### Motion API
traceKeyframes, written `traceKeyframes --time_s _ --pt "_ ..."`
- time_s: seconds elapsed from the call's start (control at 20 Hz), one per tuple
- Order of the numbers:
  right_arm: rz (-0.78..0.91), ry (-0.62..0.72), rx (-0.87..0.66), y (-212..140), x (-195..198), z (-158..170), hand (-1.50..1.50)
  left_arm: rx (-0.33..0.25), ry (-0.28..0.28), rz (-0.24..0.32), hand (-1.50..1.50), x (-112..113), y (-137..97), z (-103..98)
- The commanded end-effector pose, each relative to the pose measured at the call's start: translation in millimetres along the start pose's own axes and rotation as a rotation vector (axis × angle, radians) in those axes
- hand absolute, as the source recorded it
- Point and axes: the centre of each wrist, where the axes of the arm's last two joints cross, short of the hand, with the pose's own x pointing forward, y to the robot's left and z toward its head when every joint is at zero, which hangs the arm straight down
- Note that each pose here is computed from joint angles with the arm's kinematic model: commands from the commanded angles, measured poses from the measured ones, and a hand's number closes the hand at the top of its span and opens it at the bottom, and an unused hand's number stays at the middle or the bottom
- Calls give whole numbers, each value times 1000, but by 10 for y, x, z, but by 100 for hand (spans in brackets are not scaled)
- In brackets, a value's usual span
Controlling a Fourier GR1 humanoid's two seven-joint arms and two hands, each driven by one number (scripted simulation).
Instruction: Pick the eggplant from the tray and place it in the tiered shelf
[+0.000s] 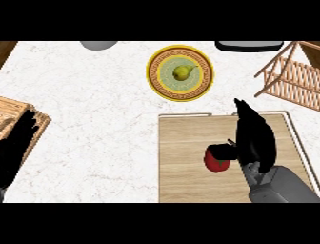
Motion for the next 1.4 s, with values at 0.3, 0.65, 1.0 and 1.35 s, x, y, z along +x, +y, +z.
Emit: traceKeyframes --time_s 0.3,0.65,1.0,1.35 --pt "480 176 361 30 118 32 -150 -2 -15 1 0 60 -9 -12" --pt "600 230 407 -8 60 -255 -150 -16 -12 -7 0 137 -54 -94" --pt "614 263 438 -95 41 -318 -150 -16 -10 3 0 -60 -26 52" --pt "649 272 454 -46 -299 -334 -150 -9 -7 -8 0 26 51 35"
